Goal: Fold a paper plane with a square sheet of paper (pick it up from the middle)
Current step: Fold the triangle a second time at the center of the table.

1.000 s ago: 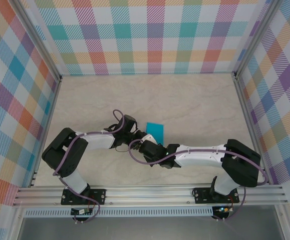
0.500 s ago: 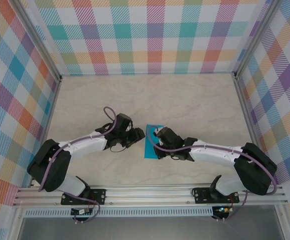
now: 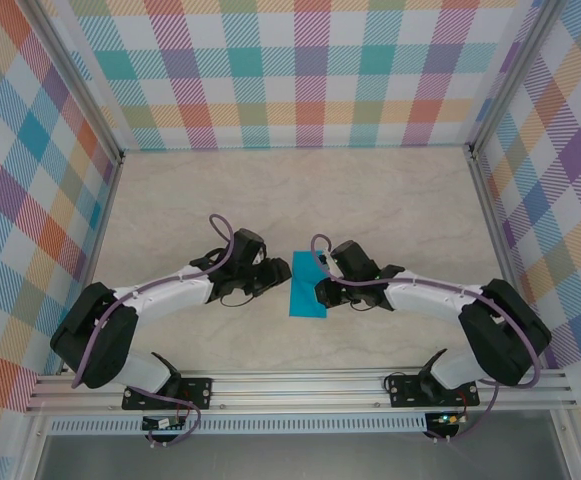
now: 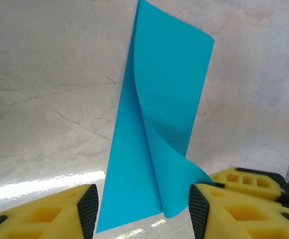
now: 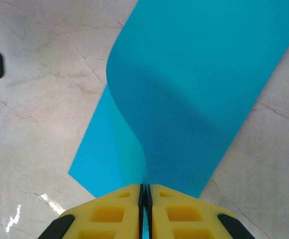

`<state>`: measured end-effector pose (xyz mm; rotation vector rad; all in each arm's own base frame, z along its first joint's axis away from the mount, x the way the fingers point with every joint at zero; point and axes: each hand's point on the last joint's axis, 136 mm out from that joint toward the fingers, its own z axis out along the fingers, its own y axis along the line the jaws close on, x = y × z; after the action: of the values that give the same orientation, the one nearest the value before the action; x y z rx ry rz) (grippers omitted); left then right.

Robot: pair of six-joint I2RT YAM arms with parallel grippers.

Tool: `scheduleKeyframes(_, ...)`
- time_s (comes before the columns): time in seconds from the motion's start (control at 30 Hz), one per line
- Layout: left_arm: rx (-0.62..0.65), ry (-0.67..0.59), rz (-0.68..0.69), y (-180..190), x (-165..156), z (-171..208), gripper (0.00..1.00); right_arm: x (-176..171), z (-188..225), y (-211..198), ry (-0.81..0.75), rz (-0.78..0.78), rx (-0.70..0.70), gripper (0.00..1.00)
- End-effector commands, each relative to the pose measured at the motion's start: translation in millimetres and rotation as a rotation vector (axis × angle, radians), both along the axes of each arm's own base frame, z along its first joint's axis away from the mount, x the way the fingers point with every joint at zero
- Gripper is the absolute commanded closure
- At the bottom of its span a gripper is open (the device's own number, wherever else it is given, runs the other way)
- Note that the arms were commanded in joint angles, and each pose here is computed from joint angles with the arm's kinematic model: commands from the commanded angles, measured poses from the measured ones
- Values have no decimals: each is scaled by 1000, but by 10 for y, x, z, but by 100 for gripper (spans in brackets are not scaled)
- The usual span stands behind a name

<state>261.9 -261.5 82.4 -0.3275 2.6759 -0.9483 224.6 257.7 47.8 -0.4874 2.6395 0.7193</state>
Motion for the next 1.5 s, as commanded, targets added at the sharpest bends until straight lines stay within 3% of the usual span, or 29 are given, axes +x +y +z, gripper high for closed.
scheduleKeyframes(0.0, 23, -9, -63, -69, -82, -52, 46, 62, 12, 39, 12, 13, 4, 87)
scheduleKeyframes(0.83, 81, -64, -156, -311, -150, -124, 51, 298, -106, 1, 42, 36, -10, 87)
scheduleKeyframes(1.47, 27, -45, -158, -543, -134, -166, 81, 357, -203, -29, 57, 39, -15, 87)
